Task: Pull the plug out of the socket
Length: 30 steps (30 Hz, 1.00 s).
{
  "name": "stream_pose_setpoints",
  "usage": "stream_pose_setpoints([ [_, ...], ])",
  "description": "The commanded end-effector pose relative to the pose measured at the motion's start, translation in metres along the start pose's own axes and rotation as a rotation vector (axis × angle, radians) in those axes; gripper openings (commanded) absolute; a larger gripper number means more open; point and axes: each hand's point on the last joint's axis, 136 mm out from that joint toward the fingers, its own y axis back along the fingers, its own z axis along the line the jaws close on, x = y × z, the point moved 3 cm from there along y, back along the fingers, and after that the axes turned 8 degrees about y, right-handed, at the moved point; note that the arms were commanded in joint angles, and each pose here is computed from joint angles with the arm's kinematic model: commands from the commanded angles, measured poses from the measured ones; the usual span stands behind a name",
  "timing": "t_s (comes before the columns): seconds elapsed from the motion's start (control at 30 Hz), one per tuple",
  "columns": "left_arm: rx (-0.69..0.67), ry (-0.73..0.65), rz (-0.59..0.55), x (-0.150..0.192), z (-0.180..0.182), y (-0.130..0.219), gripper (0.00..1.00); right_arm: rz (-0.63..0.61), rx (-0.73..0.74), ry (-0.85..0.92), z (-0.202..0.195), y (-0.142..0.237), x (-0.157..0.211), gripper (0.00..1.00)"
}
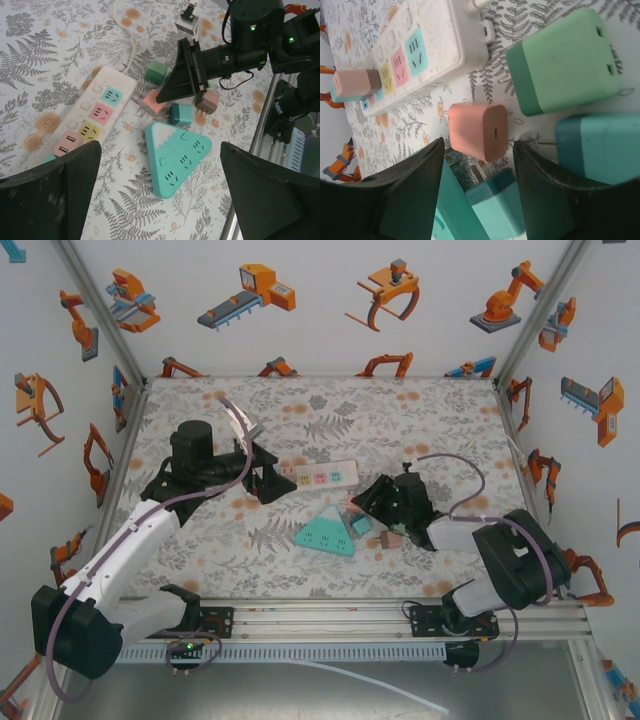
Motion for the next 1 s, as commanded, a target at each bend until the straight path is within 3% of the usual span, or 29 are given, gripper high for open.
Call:
stream_pose_setpoints([
  [0.0,-0.025,-0.036,-0.009,-0.006,0.000,0.001,0.95,-0.035,0.043,0.034,-0.003,0.013,-0.003,0.55],
  [0.27,-0.259,-0.028,-0.062,-0.009,0.026,0.015,0.99,-0.235,-0.059,0.195,0.041,0.069,-0.043,0.54],
  [0.53,-0.416,0.014,-0.130,-0.012,0.050,0.033,1.00,-0.419,-0.147,0.730,0.142,0.125,-0.091,0.51],
  [0.67,-0.451,0.050,-0.154,-0.012,0.060,0.038,1.00,-0.471,-0.250,1.104,0.202,0.124,-0.087,0.50],
  [0.8,-0.555,0.119,-0.172,-0.009,0.080,0.045,1.00,-0.494,-0.409,1.528,0.251,0.105,-0.058,0.50],
  [0.97,-0.680,0.229,-0.172,0.001,0.108,0.051,0.98,-0.430,-0.497,1.777,0.272,0.061,-0.042,0.53],
])
